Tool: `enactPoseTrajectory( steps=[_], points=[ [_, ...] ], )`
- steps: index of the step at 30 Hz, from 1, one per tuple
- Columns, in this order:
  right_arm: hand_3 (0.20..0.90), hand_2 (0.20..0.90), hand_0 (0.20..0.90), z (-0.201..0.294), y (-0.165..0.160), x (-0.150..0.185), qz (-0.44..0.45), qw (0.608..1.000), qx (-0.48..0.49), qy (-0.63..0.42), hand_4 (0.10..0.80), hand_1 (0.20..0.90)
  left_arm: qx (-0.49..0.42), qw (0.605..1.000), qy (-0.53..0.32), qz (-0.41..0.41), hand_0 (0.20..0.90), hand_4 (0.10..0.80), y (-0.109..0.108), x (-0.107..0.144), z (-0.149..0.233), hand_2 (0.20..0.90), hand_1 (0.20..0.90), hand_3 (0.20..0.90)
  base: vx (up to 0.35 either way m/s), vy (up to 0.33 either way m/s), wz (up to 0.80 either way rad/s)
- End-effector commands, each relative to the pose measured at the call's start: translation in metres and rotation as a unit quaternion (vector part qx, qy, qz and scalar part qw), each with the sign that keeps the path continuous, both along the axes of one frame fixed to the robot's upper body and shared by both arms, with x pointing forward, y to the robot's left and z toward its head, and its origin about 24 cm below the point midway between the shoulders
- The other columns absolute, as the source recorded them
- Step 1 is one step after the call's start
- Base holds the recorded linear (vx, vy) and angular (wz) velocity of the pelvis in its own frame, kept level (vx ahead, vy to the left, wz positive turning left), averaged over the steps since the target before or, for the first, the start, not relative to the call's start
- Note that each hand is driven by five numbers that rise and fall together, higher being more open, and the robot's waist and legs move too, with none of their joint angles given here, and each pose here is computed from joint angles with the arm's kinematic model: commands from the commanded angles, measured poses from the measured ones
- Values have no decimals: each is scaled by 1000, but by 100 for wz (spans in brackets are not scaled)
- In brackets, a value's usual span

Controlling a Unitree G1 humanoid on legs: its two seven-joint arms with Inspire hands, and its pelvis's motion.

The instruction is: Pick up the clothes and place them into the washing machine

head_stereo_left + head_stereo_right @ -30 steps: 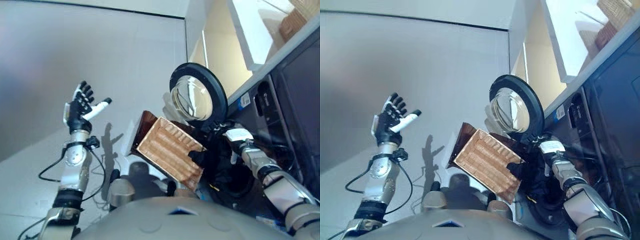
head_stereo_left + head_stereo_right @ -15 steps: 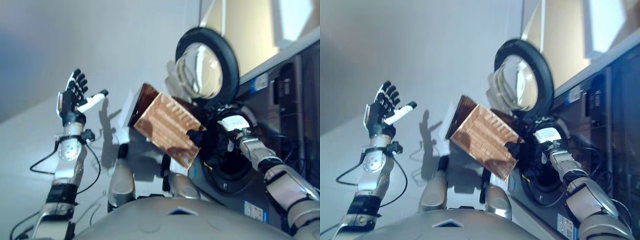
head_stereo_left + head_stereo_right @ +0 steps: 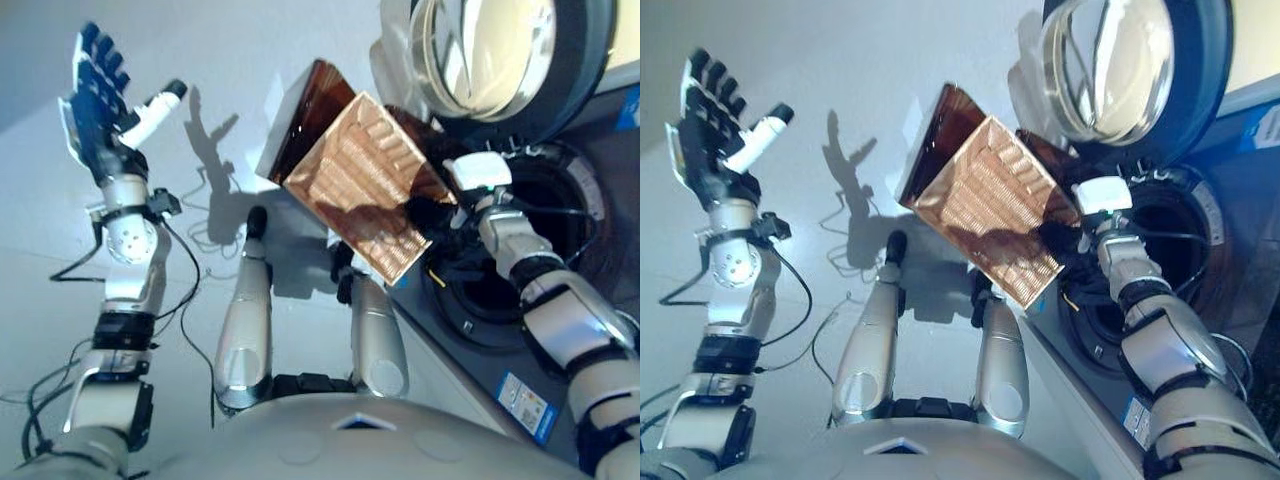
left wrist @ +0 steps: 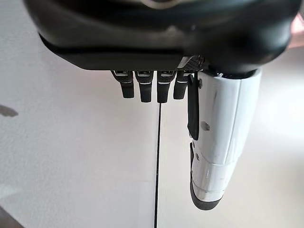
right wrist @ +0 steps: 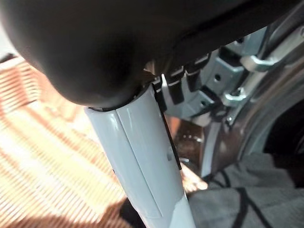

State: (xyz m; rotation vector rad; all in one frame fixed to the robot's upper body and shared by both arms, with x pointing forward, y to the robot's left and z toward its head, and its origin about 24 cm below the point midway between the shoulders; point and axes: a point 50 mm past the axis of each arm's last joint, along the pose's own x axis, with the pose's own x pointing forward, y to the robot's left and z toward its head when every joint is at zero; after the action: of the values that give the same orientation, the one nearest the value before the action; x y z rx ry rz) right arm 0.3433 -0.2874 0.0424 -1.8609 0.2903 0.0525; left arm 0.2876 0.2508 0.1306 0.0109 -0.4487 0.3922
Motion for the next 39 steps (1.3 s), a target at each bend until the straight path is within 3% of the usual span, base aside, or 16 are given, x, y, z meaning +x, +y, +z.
enactPoseTrajectory(
  steps=[1,15,39],
  points=[
    [900,900,900,16,-40,-9,-69,997,-35,-28,800,900,40,989,-145,9,900,800,0,-19,50,900,900,900,-51,18,-3],
    [900,900,900,-3,-49,-25,-99,994,-45,12,800,900,40,989,-145,2,900,800,-6,-18,50,900,900,900,10,6,-2],
    [900,900,900,-92,-38,-97,-110,984,-23,136,800,900,38,993,-109,-10,900,800,-4,-22,30,900,900,900,-21,-5,0]
  ],
)
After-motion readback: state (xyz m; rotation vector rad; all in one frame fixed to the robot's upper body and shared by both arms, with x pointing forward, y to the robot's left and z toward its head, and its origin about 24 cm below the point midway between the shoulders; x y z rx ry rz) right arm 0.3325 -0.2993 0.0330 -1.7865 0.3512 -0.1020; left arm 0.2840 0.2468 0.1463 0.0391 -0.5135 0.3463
